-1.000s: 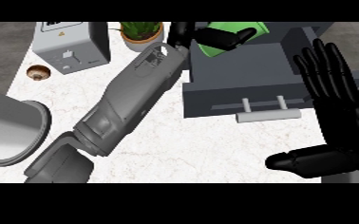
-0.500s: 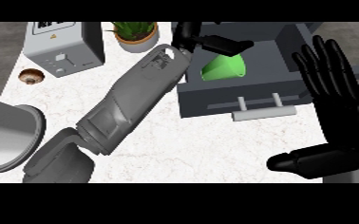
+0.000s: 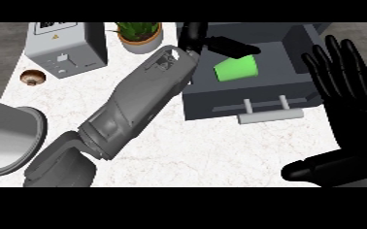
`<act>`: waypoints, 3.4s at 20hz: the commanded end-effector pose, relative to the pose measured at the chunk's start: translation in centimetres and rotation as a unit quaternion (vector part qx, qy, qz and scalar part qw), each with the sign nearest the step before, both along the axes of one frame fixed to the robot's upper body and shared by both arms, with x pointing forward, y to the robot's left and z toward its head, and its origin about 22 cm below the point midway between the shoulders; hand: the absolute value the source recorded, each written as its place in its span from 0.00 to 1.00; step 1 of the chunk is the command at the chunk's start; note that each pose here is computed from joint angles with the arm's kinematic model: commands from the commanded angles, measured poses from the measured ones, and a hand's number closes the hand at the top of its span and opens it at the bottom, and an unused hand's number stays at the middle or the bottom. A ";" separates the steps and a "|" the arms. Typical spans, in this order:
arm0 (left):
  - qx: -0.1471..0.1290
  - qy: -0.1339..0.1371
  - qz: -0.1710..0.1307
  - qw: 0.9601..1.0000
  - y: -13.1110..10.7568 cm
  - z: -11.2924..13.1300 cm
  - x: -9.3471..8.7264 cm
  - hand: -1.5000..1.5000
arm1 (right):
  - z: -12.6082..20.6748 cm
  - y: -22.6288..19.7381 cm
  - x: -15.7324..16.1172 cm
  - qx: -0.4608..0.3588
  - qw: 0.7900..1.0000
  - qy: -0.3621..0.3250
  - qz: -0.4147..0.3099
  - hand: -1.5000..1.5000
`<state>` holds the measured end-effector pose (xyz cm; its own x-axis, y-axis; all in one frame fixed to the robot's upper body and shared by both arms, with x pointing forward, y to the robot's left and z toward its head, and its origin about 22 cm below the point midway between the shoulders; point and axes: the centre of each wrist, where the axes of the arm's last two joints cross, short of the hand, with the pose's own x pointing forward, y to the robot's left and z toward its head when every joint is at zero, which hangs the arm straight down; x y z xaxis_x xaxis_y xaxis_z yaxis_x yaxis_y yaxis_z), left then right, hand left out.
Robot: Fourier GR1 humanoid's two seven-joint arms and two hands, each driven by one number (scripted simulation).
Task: Pick up the cup, place it into the drawer and close the drawer
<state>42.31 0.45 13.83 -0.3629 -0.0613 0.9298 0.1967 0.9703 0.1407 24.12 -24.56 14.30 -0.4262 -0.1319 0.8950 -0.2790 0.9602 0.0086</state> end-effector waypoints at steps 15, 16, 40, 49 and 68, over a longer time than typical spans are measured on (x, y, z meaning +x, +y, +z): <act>-0.160 0.002 0.000 0.987 6.8 0.2 -0.3 0.00 | 1.2 -3.1 -3.6 -0.146 0.989 0.004 0.031 1.00; -0.166 0.000 0.010 0.986 7.0 -0.2 -0.9 0.00 | 1.0 -2.7 -2.6 -0.154 0.988 -0.003 0.025 1.00; -0.187 0.036 0.046 0.981 25.3 -5.1 -11.8 0.00 | -6.8 -0.4 0.7 -0.490 0.871 -0.026 0.011 1.00; -0.194 0.043 0.058 0.978 30.1 -7.1 -13.5 0.00 | -12.0 0.9 6.5 -0.525 0.851 0.006 -0.001 0.00; -0.199 0.027 0.047 0.979 36.4 -7.8 -15.4 0.00 | -14.7 2.4 16.1 -0.528 0.847 0.049 0.027 0.00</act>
<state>26.56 34.75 5.04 -0.3126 0.2823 0.9070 0.0975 0.9593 -0.2650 38.39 -23.10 -1.04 -0.3724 0.7652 0.5251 -0.3308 0.4192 -0.8455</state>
